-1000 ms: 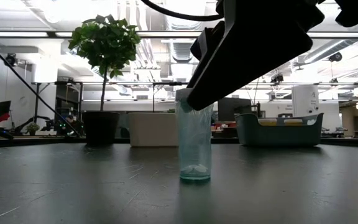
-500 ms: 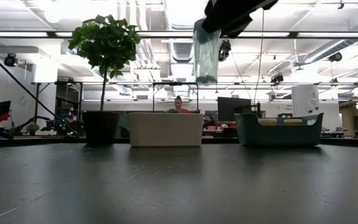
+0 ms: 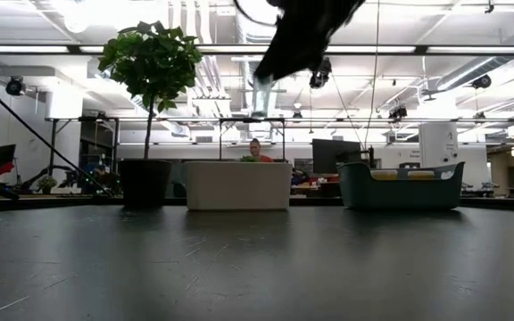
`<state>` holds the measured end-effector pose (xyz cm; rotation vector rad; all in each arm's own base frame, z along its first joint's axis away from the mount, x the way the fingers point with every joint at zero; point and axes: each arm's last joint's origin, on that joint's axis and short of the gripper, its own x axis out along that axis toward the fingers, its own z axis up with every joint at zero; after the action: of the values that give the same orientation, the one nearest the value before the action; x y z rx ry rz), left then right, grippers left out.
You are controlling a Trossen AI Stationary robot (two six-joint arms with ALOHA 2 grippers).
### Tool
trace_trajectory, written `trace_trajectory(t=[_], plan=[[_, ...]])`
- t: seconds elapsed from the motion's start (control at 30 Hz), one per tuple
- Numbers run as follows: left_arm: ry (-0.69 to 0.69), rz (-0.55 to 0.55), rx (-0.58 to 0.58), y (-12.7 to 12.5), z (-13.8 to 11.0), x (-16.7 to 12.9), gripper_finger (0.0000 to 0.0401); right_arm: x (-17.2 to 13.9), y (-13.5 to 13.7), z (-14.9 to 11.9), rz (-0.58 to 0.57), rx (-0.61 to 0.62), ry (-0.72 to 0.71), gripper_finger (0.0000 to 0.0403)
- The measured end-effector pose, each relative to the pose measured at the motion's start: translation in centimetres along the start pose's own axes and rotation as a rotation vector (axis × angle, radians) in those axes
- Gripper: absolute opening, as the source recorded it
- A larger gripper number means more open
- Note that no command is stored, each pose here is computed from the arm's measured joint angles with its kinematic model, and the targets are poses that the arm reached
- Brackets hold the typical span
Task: Pick and place medicine bottles into bin by pill shape (circle, oval)
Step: Put the blue tablet bottle into the white bin
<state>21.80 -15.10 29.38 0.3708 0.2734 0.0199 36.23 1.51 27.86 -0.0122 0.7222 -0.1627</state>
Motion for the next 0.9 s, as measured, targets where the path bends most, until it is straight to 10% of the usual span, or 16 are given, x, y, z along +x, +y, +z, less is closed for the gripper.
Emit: trace_trajectory(t=[0.4, 0.9], plan=[[-0.049, 0.162, -0.035, 4.0, -5.8, -1.6, 0.027, 5.7, -13.9, 0.9, -0.217, 0.21, -0.145, 0.012], [-0.164, 0.228, -0.129, 6.8, -6.1, -4.5, 0.027, 12.4, -17.2, -1.8, -0.333, 0.285, 0.026, 0.0118]])
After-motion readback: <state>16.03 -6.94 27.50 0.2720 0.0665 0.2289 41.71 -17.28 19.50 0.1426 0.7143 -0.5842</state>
